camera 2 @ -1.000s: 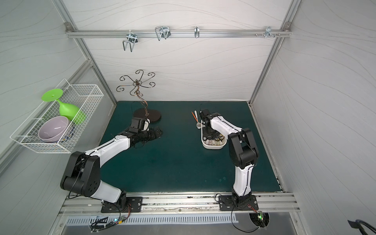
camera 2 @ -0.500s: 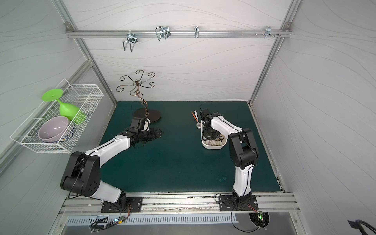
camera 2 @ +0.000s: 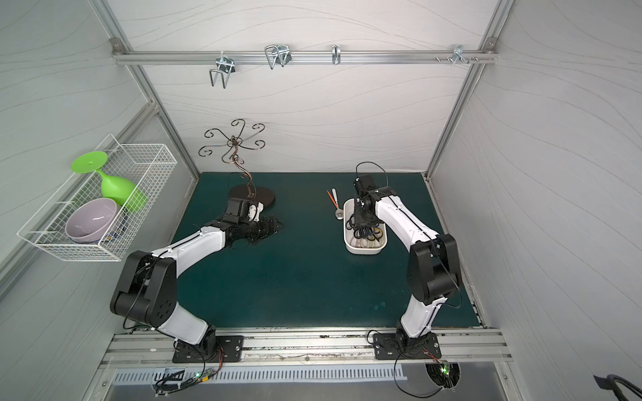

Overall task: Take the scissors out of the storage box
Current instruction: Pick up the scissors from the storage box.

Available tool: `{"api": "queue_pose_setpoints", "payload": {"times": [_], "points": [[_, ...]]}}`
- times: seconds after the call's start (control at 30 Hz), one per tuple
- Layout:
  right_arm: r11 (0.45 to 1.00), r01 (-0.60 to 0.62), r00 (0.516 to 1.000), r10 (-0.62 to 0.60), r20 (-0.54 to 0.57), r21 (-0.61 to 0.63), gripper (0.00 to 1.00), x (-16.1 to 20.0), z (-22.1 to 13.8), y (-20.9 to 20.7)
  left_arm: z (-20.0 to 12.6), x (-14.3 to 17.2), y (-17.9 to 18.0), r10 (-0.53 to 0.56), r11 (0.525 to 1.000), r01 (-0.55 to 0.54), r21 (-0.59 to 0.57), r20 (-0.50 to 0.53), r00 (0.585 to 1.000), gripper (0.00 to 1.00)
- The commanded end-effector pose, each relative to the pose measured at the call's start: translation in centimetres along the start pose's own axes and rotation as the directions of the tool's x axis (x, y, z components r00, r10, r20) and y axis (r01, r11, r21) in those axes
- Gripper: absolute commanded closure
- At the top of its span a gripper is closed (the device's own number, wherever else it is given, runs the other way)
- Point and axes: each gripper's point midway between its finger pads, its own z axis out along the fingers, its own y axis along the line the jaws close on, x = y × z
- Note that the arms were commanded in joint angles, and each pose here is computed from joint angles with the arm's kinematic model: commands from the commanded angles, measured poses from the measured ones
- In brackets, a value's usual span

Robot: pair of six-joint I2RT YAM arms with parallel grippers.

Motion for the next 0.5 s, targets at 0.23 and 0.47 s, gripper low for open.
{"api": "queue_pose_setpoints", "payload": {"times": [0.23,0.47], "points": [[0.956,-0.098,0.99,0.121,0.068,-0.278,1.0,1.2,-3.9,4.8,0.3,-2.4,-10.1,-0.253,0.782,0.253,0.569,-0.081,0.964,0.27],[0.885,-0.097,0.991,0.127,0.034,-0.455,1.0,3.2,-5.0,10.6,2.2,-0.3,-13.6,-0.193,0.748,0.235,0.621,-0.135,0.972,0.34]]}}
